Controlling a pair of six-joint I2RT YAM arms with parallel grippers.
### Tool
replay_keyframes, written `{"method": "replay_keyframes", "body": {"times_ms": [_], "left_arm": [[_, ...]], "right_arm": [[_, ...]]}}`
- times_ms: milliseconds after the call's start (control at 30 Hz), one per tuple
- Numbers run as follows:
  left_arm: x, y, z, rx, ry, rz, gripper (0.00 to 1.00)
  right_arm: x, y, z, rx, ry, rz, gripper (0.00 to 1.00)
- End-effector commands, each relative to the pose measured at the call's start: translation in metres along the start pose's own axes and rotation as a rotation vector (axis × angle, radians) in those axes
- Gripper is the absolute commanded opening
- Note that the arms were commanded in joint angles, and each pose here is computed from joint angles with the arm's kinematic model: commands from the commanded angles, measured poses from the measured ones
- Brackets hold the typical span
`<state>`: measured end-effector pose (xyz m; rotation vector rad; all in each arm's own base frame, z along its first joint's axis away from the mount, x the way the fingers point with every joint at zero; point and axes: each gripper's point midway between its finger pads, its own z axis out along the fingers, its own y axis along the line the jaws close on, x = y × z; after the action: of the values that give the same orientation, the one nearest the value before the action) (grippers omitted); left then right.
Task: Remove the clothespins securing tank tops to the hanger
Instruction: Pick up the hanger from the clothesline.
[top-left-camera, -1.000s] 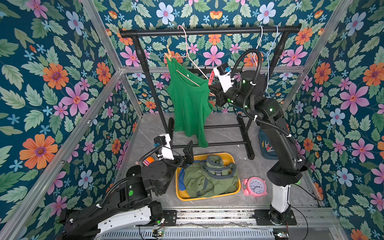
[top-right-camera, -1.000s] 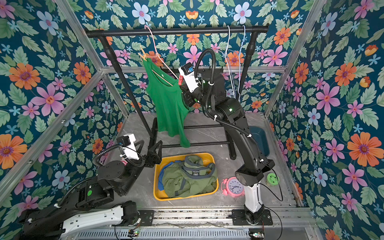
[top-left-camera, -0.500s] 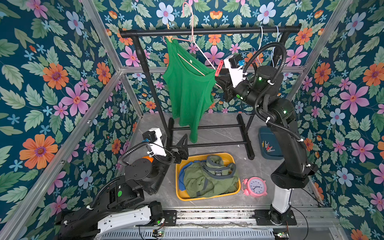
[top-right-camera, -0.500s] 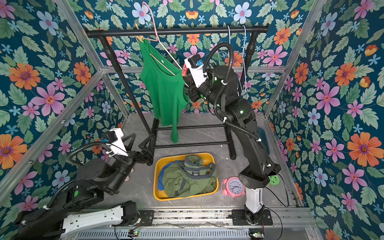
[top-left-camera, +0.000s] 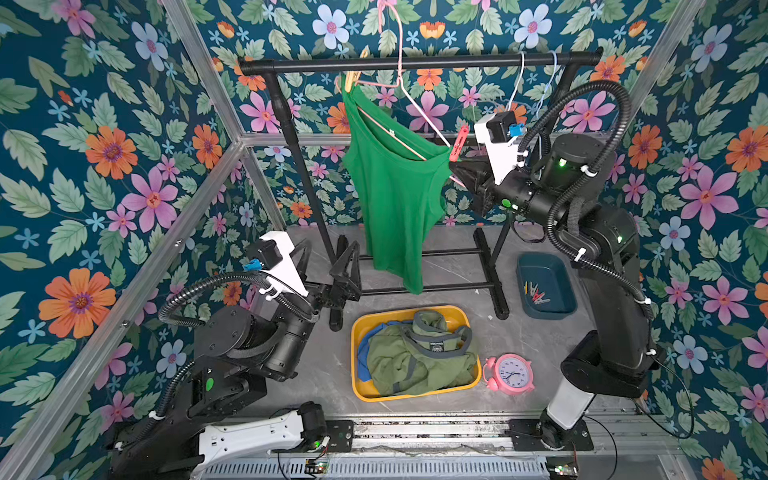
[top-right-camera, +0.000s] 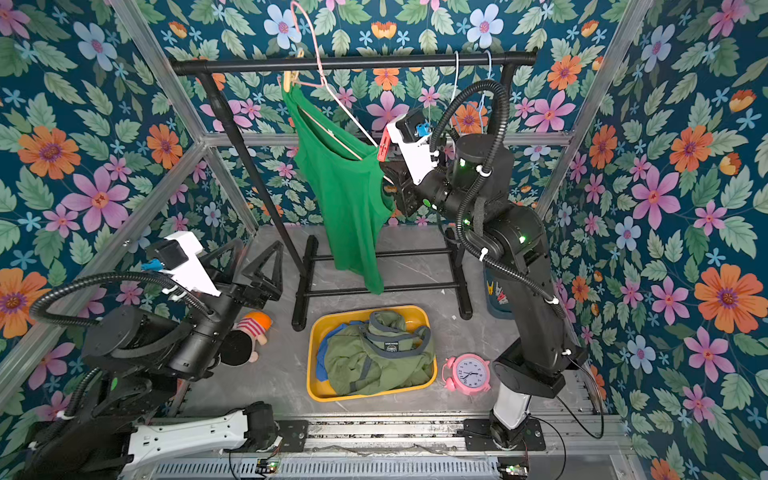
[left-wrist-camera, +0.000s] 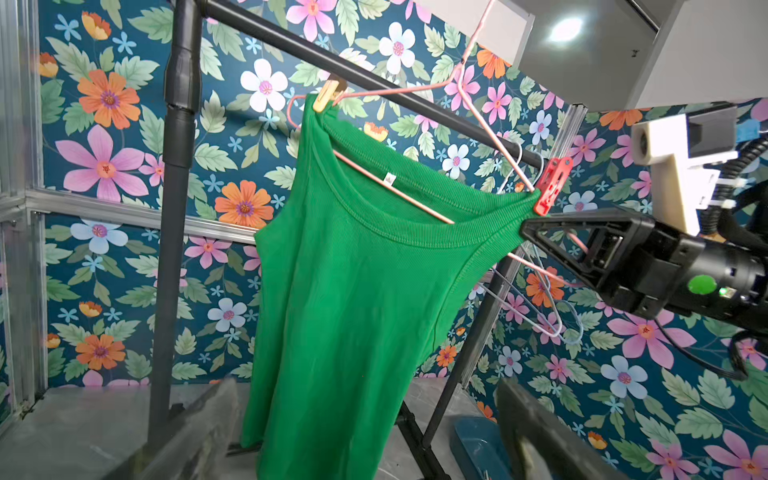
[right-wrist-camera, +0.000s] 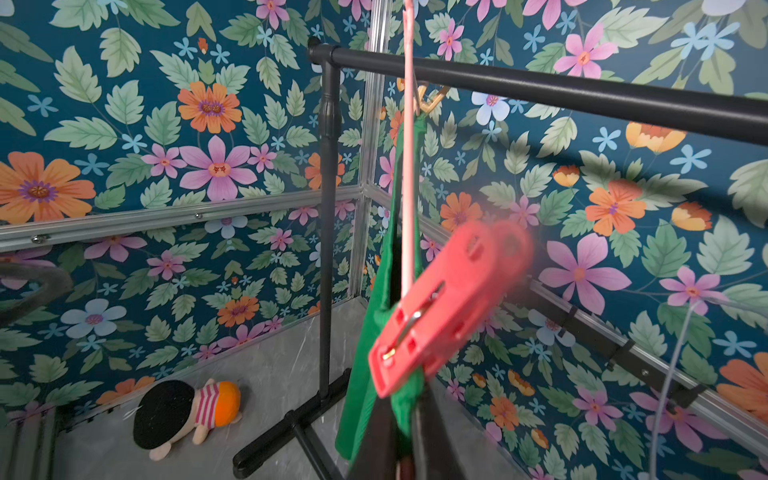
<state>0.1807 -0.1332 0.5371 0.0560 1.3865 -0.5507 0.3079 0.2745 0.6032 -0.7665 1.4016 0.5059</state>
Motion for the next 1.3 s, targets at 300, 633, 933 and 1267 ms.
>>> {"method": "replay_keyframes", "body": {"times_ms": [300, 633, 933, 1267], "left_arm": [[-0.019, -0.002, -0.001, 0.014, -0.041, 0.024, 0.99], [-0.080, 0.008, -0.016, 0.030, -0.169, -0.007, 0.99], [-0.105, -0.007, -0.015, 0.097, -0.190, -0.011, 0.99], [-0.120, -0.013, -0.023, 0.176, -0.189, -0.032, 0.99]], "right_arm": [[0.002, 0.017, -0.026, -0.077, 0.031, -0.001, 0.00], [-0.021, 0.054, -0.099, -0.240, -0.013, 0.058, 0.00], [-0.014, 0.068, -0.138, -0.284, 0.003, 0.083, 0.00], [-0.002, 0.086, -0.164, -0.365, 0.050, 0.118, 0.00]]}}
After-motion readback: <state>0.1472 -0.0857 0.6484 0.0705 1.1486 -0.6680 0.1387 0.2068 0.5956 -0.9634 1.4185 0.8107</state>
